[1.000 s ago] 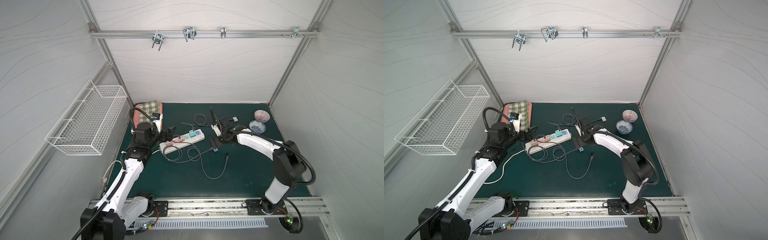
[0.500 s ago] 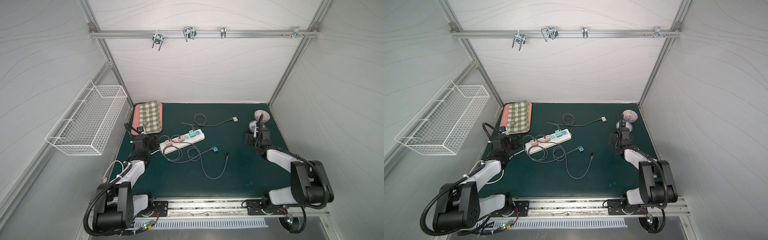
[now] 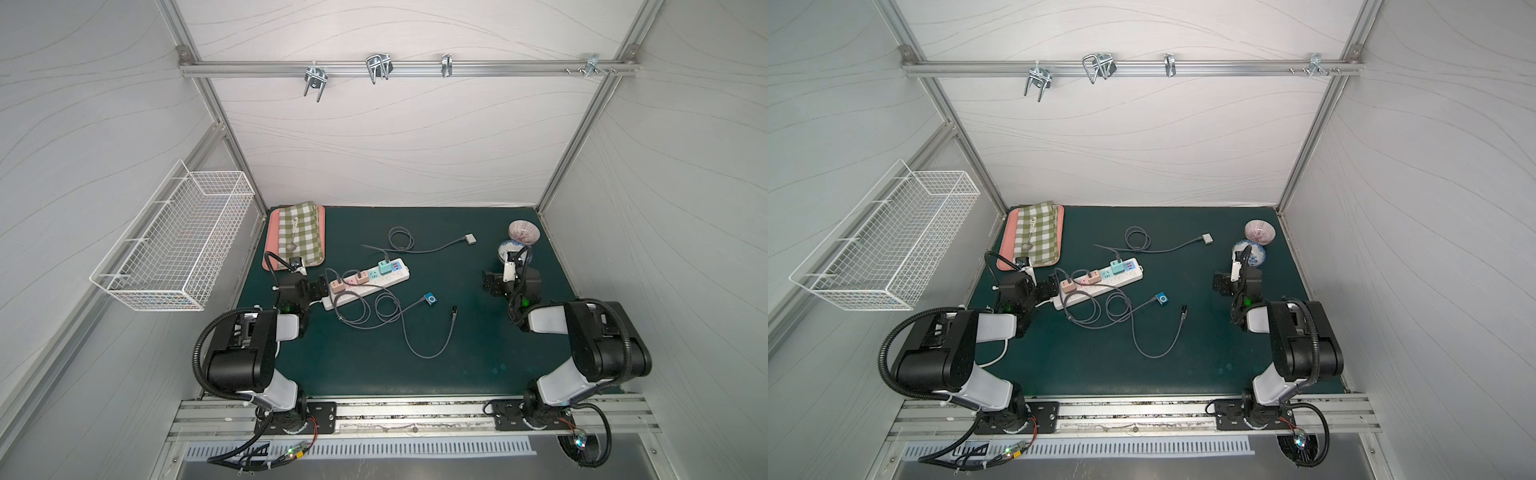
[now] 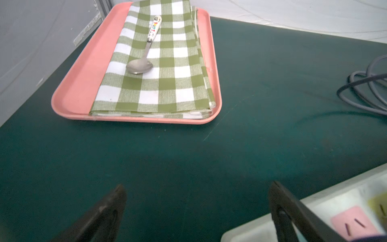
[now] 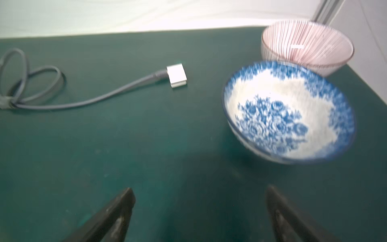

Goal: Charge mp3
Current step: Reset both arms

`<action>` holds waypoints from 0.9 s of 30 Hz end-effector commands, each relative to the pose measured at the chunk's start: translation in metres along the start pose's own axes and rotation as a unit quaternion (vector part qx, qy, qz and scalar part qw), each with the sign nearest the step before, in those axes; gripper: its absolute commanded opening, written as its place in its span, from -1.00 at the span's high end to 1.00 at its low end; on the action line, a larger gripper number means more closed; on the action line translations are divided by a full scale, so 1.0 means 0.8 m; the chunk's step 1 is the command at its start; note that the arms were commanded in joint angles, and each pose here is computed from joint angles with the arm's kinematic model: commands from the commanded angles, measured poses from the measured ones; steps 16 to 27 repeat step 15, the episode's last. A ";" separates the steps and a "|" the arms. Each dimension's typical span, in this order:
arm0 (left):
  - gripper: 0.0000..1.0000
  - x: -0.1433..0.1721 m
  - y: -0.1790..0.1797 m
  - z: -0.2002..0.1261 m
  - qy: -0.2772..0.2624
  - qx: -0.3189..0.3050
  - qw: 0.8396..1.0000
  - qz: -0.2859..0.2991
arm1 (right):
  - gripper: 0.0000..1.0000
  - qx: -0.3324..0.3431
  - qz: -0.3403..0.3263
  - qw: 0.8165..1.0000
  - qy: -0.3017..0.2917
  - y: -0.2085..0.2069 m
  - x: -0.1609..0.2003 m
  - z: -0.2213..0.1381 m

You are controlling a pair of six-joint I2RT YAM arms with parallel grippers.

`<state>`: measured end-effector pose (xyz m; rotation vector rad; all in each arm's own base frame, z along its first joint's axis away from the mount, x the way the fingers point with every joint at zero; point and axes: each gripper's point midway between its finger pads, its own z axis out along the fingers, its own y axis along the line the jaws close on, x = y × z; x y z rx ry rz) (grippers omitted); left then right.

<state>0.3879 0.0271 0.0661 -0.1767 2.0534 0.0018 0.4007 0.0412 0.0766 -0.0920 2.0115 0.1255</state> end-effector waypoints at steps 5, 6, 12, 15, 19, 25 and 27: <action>-0.99 -0.032 -0.011 0.003 -0.037 0.011 0.999 0.015 | -0.98 -0.017 -0.013 1.000 -0.013 0.005 -0.007 0.001; -0.99 -0.032 -0.012 0.003 -0.035 0.011 0.999 0.016 | -0.98 -0.017 -0.013 1.000 -0.013 0.005 -0.008 0.001; -0.99 -0.031 -0.013 0.007 -0.030 0.006 0.999 0.021 | -0.98 -0.018 -0.013 1.000 -0.012 0.005 -0.008 0.001; -0.99 -0.032 -0.013 0.002 -0.037 0.005 0.999 0.021 | -0.98 -0.025 -0.011 1.000 -0.013 0.006 -0.007 -0.001; -0.99 -0.032 -0.013 0.002 -0.037 0.005 0.999 0.021 | -0.98 -0.025 -0.011 1.000 -0.013 0.006 -0.007 -0.001; -0.99 -0.032 -0.013 0.002 -0.037 0.005 0.999 0.021 | -0.98 -0.025 -0.011 1.000 -0.013 0.006 -0.007 -0.001; -0.99 -0.032 -0.013 0.002 -0.037 0.005 0.999 0.021 | -0.98 -0.025 -0.011 1.000 -0.013 0.006 -0.007 -0.001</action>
